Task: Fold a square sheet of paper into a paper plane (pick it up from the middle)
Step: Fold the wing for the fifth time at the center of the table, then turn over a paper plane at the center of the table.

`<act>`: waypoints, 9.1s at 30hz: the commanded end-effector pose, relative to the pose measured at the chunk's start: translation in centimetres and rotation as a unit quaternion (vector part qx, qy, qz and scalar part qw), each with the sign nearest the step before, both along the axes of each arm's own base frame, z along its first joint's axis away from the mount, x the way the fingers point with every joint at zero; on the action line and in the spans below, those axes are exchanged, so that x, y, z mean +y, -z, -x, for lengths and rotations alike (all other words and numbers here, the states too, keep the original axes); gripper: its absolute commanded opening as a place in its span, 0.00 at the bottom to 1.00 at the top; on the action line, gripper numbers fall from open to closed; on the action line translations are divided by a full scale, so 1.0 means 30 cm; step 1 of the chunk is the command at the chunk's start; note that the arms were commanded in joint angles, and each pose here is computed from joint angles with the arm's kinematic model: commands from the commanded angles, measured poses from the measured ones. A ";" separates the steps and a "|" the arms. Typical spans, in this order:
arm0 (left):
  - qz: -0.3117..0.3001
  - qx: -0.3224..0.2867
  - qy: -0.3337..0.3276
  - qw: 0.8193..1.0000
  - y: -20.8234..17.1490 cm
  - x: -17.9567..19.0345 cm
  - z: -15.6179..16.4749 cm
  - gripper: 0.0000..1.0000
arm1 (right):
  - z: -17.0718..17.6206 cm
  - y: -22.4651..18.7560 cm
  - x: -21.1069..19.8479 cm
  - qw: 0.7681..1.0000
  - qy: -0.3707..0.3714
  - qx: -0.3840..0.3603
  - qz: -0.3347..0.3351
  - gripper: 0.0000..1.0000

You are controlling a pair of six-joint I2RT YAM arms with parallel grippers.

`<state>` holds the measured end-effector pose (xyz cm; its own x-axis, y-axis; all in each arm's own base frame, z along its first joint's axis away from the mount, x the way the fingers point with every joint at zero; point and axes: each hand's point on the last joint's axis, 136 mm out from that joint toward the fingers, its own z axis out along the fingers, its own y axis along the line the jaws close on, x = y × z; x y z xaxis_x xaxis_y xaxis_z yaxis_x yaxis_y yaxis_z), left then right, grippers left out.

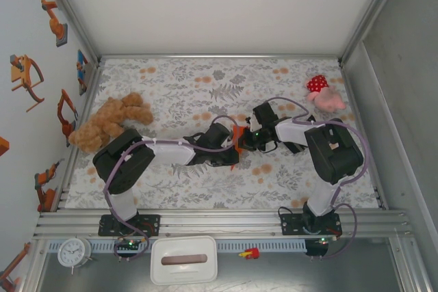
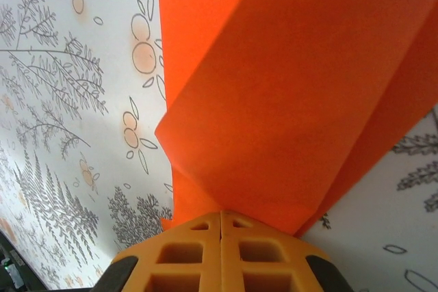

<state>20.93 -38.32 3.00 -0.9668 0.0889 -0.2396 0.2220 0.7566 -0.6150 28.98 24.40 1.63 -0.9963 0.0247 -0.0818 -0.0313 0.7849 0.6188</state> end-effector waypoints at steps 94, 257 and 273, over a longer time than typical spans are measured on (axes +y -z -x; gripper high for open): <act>-0.093 0.034 -0.065 0.993 0.097 0.117 -0.061 0.04 | -0.166 0.033 -0.053 0.997 0.013 -0.030 0.069 0.00; -0.168 -0.063 -0.312 0.933 -0.129 0.825 -0.135 0.96 | -0.150 -0.378 0.113 0.971 0.056 -0.183 0.142 0.00; -0.034 -0.057 -0.323 0.944 -0.166 0.767 -0.159 0.97 | -0.068 -0.251 0.314 0.987 -0.041 -0.128 -0.089 0.00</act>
<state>25.42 -13.80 7.67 -0.7837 -0.4812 -0.3928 -0.2692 0.8330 -0.4834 30.99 33.06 9.28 -0.9367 -0.0284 -0.3489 -0.2577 0.7305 0.6324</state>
